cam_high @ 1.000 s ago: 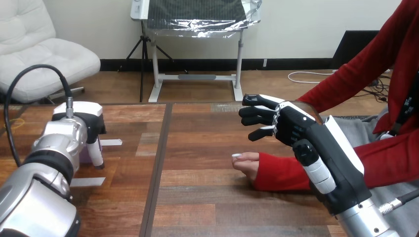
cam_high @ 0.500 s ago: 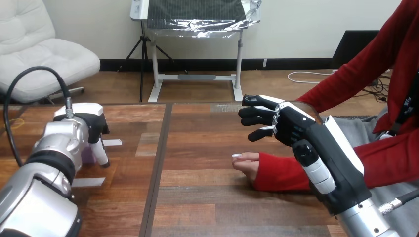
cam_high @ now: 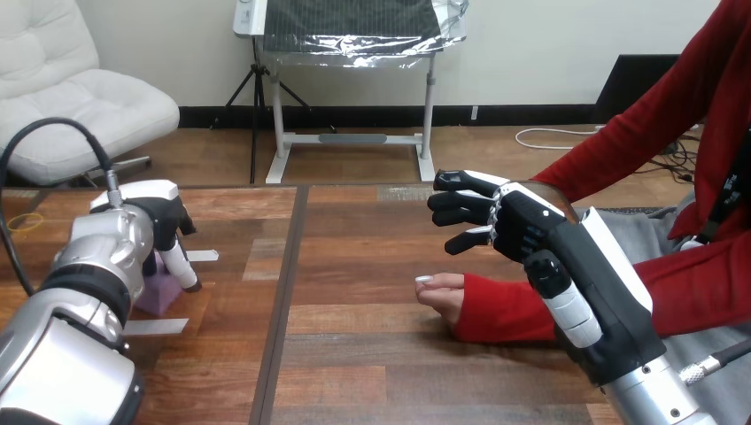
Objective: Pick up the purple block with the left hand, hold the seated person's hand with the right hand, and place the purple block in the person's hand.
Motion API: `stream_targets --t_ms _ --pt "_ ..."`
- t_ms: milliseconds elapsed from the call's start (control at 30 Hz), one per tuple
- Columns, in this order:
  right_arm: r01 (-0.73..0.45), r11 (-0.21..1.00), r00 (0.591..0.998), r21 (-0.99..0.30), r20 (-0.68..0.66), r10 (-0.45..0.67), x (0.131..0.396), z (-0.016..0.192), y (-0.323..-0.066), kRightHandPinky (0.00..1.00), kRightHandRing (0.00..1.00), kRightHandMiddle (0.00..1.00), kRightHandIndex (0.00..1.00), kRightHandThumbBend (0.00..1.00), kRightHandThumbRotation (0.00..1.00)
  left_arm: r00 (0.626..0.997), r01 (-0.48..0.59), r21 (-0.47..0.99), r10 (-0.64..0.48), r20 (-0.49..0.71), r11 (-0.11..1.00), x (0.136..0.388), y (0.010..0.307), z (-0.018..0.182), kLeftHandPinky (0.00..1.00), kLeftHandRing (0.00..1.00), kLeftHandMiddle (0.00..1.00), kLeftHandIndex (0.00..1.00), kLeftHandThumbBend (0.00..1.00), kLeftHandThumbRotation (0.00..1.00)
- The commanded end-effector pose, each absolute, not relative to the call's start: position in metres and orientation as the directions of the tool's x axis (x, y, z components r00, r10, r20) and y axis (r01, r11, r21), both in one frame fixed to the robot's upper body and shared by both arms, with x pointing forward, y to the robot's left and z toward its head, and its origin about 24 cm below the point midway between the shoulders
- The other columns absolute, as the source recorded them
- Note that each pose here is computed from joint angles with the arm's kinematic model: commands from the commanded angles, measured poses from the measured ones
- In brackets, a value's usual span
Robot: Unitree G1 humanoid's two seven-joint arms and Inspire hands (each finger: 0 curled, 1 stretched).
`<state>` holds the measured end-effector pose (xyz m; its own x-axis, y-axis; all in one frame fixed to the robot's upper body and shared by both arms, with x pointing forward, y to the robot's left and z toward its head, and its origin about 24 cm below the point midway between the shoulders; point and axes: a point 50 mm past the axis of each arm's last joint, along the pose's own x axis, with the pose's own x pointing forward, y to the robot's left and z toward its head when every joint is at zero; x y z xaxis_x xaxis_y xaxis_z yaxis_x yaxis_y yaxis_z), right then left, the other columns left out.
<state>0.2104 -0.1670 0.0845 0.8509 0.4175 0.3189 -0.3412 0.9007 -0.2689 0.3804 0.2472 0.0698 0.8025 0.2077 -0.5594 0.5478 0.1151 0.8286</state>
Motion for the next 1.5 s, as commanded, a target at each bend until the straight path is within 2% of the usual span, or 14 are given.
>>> stream_targets --t_ms 0,367,567,667,800,1100,1467 --pt "-0.323 0.894 0.821 -0.309 0.379 0.427 0.213 0.103 -0.169 0.63 0.75 0.77 0.80 1.00 1.00 0.824 0.510 0.844 0.186 -0.535 0.164 0.387 0.245 0.084 0.22 0.30 0.44 0.82 0.58 0.00" --pt "-0.325 0.894 0.823 -0.310 0.373 0.429 0.214 0.103 -0.169 0.63 0.75 0.77 0.80 1.00 1.00 0.818 0.517 0.833 0.173 -0.549 0.196 0.388 0.245 0.086 0.21 0.28 0.40 0.80 0.61 0.00" --pt "-0.327 0.892 0.822 -0.311 0.372 0.431 0.214 0.103 -0.169 0.63 0.75 0.77 0.80 1.00 1.00 0.816 0.521 0.826 0.158 -0.556 0.214 0.388 0.245 0.088 0.22 0.30 0.42 0.80 0.62 0.00" --pt "-0.330 0.891 0.821 -0.313 0.370 0.434 0.214 0.103 -0.170 0.63 0.75 0.77 0.80 1.00 1.00 0.820 0.518 0.827 0.149 -0.553 0.218 0.388 0.246 0.088 0.26 0.35 0.47 0.79 0.63 0.00" --pt "-0.330 0.891 0.821 -0.312 0.371 0.434 0.214 0.103 -0.170 0.63 0.75 0.77 0.80 1.00 1.00 0.826 0.512 0.830 0.136 -0.546 0.224 0.389 0.246 0.090 0.39 0.50 0.59 0.78 0.64 0.00" --pt "-0.331 0.890 0.822 -0.314 0.368 0.435 0.214 0.103 -0.170 0.63 0.75 0.77 0.80 1.00 1.00 0.845 0.492 0.835 0.097 -0.527 0.246 0.390 0.248 0.096 0.58 0.66 0.74 0.78 0.64 0.00" --pt "-0.329 0.891 0.822 -0.314 0.369 0.434 0.214 0.103 -0.170 0.63 0.75 0.77 0.79 1.00 1.00 0.876 0.432 0.854 0.090 -0.474 0.289 0.391 0.253 0.104 0.68 0.76 0.83 0.82 0.69 0.00"
